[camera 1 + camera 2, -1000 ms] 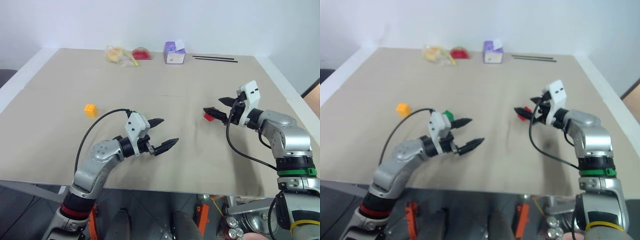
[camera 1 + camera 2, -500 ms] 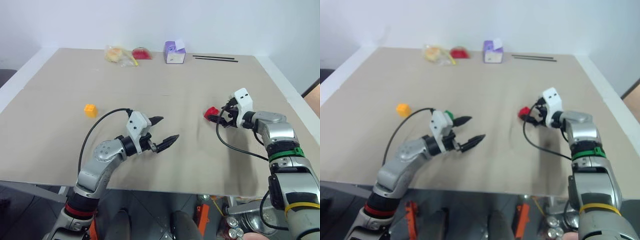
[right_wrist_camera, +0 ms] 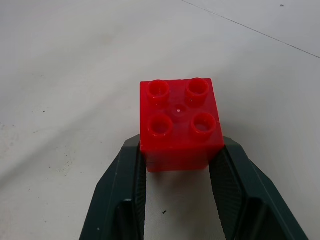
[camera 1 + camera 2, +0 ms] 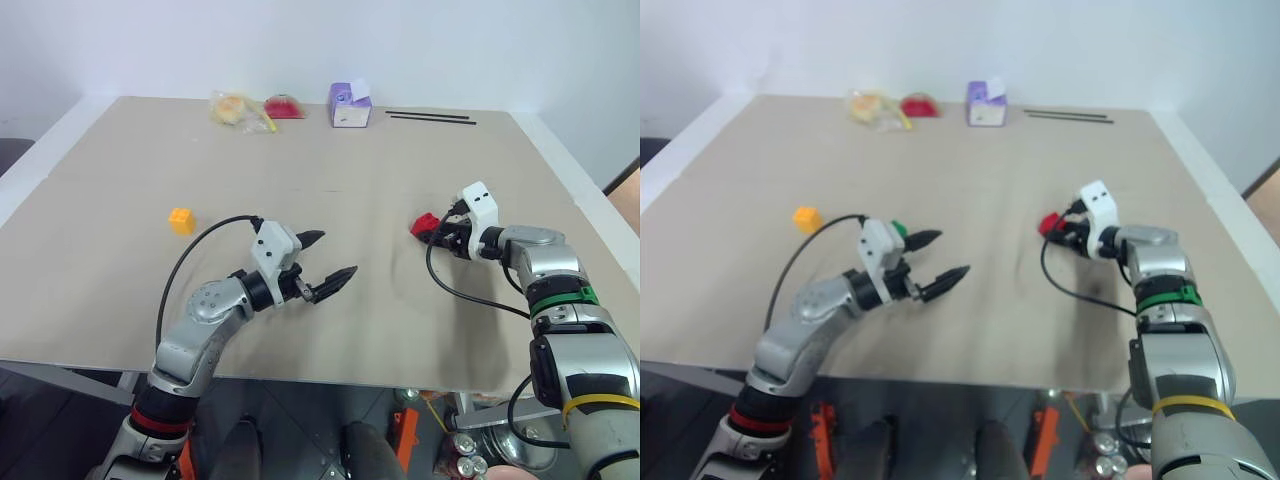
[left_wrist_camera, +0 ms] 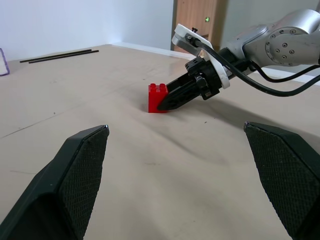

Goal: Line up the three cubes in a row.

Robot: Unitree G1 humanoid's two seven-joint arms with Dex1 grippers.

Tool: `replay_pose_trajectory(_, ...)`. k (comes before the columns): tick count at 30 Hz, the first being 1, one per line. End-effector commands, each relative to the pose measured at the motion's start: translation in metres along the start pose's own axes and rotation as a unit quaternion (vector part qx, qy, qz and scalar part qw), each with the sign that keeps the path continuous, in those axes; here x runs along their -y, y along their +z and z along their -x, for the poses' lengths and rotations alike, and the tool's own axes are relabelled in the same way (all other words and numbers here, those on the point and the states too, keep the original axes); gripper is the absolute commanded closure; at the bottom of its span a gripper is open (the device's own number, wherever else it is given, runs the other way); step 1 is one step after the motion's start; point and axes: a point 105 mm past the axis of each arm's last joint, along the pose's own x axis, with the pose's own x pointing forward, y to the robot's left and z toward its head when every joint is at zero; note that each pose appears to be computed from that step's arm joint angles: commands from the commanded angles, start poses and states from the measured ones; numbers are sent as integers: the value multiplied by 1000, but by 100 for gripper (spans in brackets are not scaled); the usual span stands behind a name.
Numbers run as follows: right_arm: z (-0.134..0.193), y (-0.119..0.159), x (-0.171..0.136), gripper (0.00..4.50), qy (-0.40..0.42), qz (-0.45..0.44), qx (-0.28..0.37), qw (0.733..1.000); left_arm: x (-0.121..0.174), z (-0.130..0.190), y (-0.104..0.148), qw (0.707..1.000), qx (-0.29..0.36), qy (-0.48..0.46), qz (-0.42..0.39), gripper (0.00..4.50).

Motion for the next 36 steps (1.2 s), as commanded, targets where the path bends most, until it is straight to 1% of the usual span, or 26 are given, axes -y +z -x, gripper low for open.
replay_pose_trajectory(1,9,41,-8,328,37,34,76,996,0,4,17,999,26,2,-24,0)
replay_pose_trajectory(4,17,61,-38,328,122,77,112,983,2,21,13,999,6,-8,-33,0)
replay_pose_trajectory(6,27,69,-70,328,198,121,126,964,3,40,9,999,-15,-20,-37,0)
replay_pose_trajectory(8,35,70,-100,328,261,157,124,945,4,56,8,998,-33,-31,-44,0)
replay_pose_trajectory(10,41,68,-122,328,303,187,114,928,5,69,9,997,-47,-42,-49,0)
replay_pose_trajectory(13,44,59,-143,328,336,234,94,907,10,84,11,994,-68,-67,-51,0)
replay_pose_trajectory(15,41,50,-146,328,343,261,74,899,11,93,11,992,-84,-82,-53,0)
replay_pose_trajectory(18,34,35,-142,328,344,280,42,895,6,101,11,990,-100,-82,-59,0)
replay_pose_trajectory(25,27,11,-134,328,356,274,-1,893,-2,101,15,990,-101,-72,-68,0)
replay_pose_trajectory(31,24,1,-130,328,363,273,-25,891,-2,98,15,990,-98,-70,-69,0)
replay_pose_trajectory(32,23,1,-130,278,363,273,-26,891,-2,98,15,990,-98,-69,-69,0)
replay_pose_trajectory(33,23,1,-130,200,363,273,-26,891,-2,97,15,991,-97,-69,-68,0)
replay_pose_trajectory(34,23,1,-130,200,365,271,-24,891,-2,97,15,991,-97,-68,-68,0)
replay_pose_trajectory(35,23,3,-130,147,366,269,-22,890,-1,97,15,991,-96,-67,-68,0)
replay_pose_trajectory(36,24,5,-131,122,371,266,-18,890,-2,97,15,991,-96,-65,-67,0)
